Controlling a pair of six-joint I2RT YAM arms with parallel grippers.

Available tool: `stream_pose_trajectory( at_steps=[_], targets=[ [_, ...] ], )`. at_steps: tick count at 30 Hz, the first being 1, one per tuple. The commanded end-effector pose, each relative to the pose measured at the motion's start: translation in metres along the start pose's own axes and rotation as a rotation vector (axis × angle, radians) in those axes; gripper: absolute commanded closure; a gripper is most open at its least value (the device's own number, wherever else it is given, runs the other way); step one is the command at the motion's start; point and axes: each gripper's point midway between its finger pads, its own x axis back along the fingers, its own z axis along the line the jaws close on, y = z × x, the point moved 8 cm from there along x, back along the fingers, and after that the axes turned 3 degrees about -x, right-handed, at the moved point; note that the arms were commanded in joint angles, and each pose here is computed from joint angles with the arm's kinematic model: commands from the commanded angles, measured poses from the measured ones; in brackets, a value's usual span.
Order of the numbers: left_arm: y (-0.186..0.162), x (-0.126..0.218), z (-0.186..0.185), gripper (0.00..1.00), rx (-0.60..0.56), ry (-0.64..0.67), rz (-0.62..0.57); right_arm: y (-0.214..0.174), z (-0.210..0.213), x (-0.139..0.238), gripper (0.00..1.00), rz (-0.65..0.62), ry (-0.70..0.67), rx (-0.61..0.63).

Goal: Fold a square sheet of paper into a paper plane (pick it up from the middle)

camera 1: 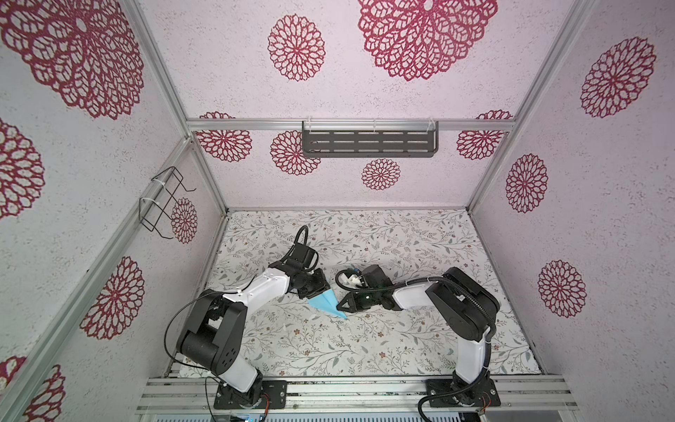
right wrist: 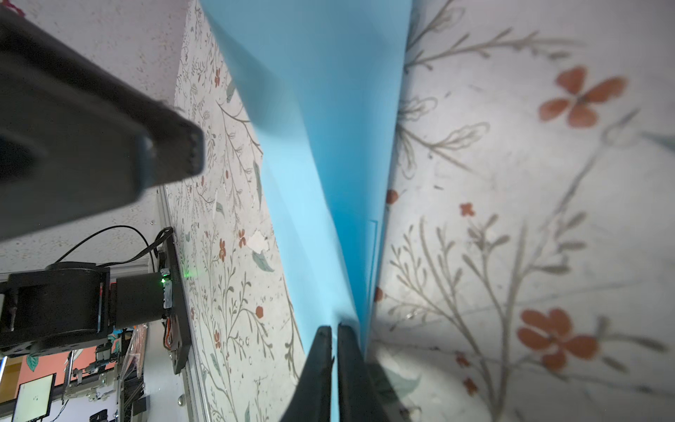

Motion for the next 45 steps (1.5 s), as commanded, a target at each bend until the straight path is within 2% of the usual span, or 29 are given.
stream_pose_trajectory(
  at_steps=[1,5,9,21,32,45],
  targets=[
    [0.008,-0.008,-0.004,0.75,0.016,-0.123,-0.012,-0.007,-0.012,0.0,0.89,0.026,-0.077,-0.033],
    [0.009,-0.02,0.004,0.84,0.018,-0.146,-0.004,-0.006,-0.012,0.0,0.89,0.024,-0.077,-0.034],
    [0.007,-0.032,0.021,0.88,0.024,-0.144,0.007,-0.006,-0.012,0.0,0.9,0.023,-0.079,-0.036],
    [0.002,-0.05,0.047,0.88,0.031,-0.124,0.019,-0.006,-0.011,0.002,0.9,0.023,-0.085,-0.039],
    [-0.008,-0.06,0.071,0.92,0.108,0.054,0.091,0.019,0.027,0.017,0.9,-0.055,-0.002,0.076],
    [-0.011,-0.059,0.077,0.94,0.134,0.119,0.111,0.032,0.022,-0.011,0.96,-0.02,0.007,0.057]
  ],
)
